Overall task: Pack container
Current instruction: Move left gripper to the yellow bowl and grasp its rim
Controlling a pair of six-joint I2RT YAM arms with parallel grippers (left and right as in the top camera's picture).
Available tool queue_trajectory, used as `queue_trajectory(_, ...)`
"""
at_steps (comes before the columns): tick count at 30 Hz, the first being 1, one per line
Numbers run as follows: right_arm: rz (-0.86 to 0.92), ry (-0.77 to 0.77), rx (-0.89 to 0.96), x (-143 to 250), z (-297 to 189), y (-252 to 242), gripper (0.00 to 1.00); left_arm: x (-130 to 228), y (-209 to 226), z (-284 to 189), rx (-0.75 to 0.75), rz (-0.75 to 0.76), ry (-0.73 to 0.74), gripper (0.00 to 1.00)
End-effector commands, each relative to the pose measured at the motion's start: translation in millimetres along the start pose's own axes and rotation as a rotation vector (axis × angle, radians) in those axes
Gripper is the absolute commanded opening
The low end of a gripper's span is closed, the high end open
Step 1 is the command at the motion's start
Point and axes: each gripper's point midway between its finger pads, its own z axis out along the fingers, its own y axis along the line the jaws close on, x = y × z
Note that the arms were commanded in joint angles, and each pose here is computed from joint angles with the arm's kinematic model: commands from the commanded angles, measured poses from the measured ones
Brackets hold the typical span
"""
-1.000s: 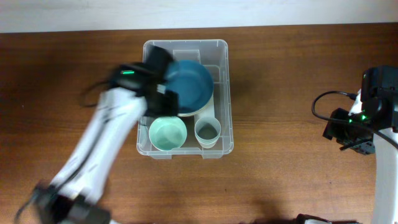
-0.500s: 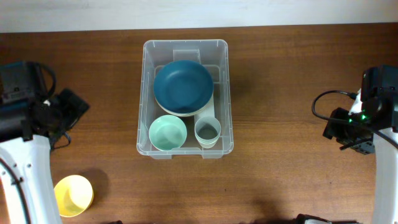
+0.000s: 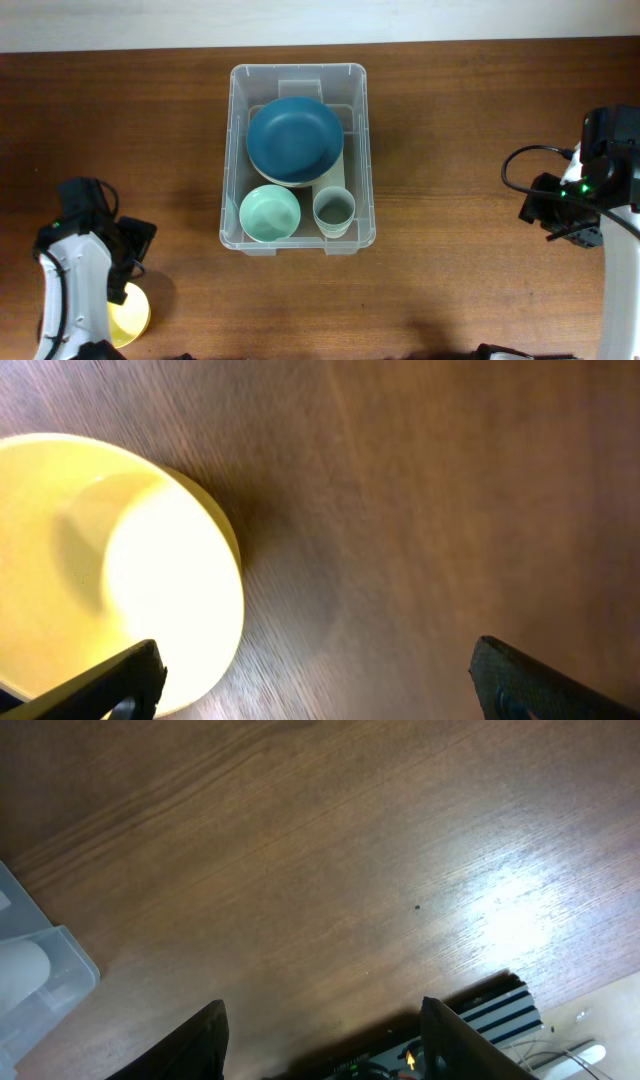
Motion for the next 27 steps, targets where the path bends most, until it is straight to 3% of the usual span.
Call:
queue_trajectory(1, 0.001, -0.015, -0.005, 0.7, -3.9, -0.4, 0.57, 4.7, 14.4, 16.5, -0.037, -0.034, 0.000, 1.00)
queue_trajectory(19, 0.001, -0.015, -0.005, 0.7, -3.9, -0.4, 0.57, 14.2, 38.6, 54.8, -0.134, -0.026, 0.024, 0.98)
queue_trajectory(23, -0.001, -0.015, -0.005, 0.7, -3.9, -0.4, 0.58, 15.8, 39.1, 61.1, -0.149, -0.024, 0.040, 0.89)
queue_trajectory(27, -0.007, -0.015, -0.005, 0.7, -3.9, -0.4, 0.57, 16.9, 40.0, 62.4, -0.156, -0.022, 0.046, 0.72)
